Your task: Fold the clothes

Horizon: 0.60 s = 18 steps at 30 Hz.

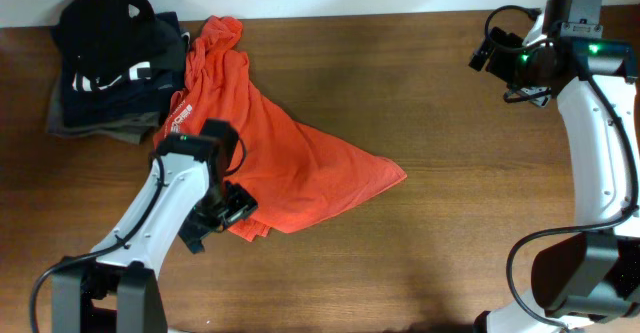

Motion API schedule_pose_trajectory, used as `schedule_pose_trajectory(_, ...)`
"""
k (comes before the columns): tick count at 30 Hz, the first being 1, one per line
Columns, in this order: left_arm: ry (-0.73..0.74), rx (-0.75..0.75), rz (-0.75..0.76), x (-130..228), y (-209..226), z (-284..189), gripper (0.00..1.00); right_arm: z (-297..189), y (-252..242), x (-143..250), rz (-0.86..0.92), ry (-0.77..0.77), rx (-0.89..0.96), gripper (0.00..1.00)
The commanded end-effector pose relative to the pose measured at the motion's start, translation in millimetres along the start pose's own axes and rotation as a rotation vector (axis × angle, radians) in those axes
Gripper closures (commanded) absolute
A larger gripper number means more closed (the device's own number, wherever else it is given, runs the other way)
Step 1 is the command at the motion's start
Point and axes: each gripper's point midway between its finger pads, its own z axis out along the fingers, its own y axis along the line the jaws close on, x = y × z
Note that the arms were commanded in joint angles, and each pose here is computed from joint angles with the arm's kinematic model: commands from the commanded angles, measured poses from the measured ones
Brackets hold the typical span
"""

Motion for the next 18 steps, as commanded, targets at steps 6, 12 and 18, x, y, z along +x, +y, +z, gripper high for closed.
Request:
schedule_pose_trajectory(6,0.079,0.073,0.013,4.8,2.9,43.8,0.07,4.6,0.6,6.3,-0.011,0.022,0.003,0.01)
schedule_pose_trajectory(12,0.033,0.120,0.060,-12.9,-16.4,56.0,0.07,6.1,-0.4,13.3,-0.012,0.047,0.011,0.01)
schedule_pose_trajectory(18,0.057,0.112,0.061,-18.5,-25.0,76.9,0.09,22.5,-10.9,38.6,-0.003,0.124,0.039,0.03)
